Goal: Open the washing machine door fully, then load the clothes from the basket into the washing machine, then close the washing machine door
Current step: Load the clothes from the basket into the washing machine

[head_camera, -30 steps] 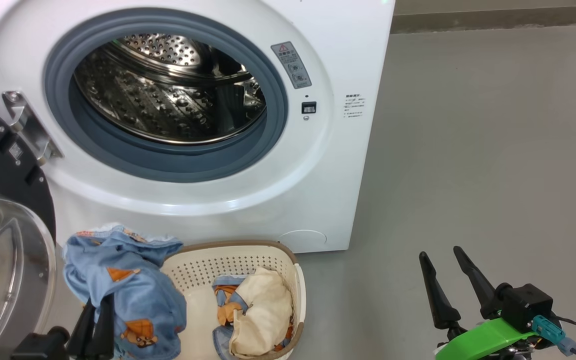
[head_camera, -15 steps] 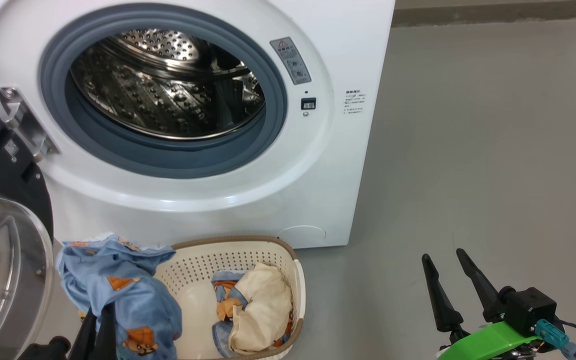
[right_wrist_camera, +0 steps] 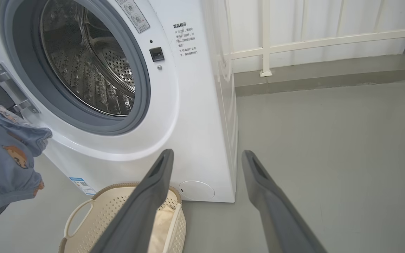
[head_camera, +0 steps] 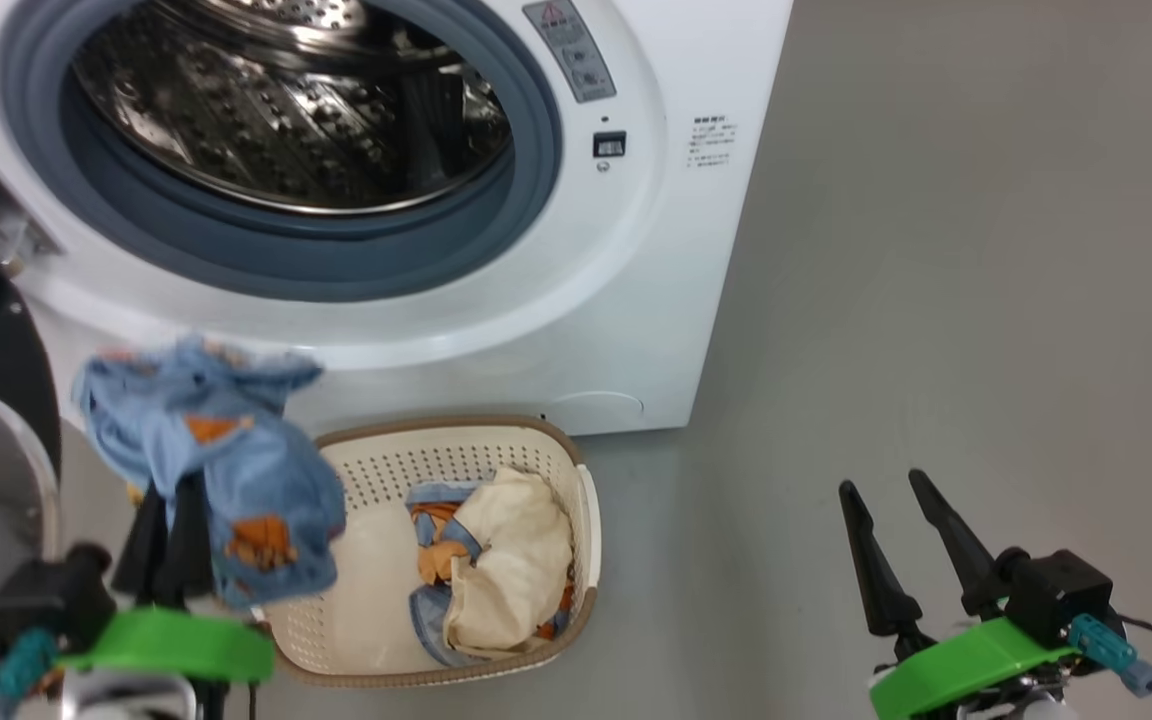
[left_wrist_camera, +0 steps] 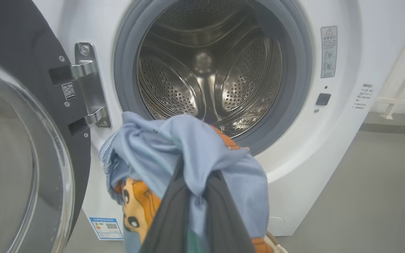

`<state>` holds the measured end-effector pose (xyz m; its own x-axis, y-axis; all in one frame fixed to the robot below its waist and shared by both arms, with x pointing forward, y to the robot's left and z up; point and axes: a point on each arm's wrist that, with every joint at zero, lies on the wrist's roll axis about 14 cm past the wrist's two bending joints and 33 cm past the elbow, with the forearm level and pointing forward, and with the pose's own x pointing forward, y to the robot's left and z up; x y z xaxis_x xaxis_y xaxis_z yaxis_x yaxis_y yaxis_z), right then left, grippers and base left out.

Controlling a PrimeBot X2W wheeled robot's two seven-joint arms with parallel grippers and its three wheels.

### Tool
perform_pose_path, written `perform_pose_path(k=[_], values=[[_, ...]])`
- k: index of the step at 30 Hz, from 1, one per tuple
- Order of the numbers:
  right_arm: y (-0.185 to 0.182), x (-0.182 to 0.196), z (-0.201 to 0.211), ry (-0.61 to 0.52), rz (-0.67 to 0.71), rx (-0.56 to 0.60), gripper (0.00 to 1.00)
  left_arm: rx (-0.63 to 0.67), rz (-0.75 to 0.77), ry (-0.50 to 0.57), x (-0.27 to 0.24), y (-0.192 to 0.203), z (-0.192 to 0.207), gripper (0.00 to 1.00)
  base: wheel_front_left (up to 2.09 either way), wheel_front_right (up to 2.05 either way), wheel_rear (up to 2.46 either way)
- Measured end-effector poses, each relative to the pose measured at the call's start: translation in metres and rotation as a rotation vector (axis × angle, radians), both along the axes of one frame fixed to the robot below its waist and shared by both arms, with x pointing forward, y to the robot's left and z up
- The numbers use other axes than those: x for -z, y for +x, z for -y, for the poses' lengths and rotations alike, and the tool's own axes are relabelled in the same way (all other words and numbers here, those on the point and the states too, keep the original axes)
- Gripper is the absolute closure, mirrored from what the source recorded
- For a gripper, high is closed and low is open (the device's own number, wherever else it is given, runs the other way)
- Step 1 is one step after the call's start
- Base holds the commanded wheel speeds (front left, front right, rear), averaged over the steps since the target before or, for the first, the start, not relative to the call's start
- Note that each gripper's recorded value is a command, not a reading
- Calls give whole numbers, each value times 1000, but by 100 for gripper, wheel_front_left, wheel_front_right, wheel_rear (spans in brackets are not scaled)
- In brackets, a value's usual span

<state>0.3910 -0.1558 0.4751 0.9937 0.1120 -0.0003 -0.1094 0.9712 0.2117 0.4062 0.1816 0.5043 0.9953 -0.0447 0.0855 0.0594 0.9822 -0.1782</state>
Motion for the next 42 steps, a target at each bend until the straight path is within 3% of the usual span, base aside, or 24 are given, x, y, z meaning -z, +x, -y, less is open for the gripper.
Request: perform_pose_path(k=[10,24,42], values=[[10,11,11,-7,-29,31,0,128,97,16,-30,77,35,100,0,0,0],[27,36,25,-7,-86,71,0,195,119,29,-37,179,57,100,0,0,0],[46,111,26,30,-259,78,0,229,-78,62,46,284,73,100,0,0,0]])
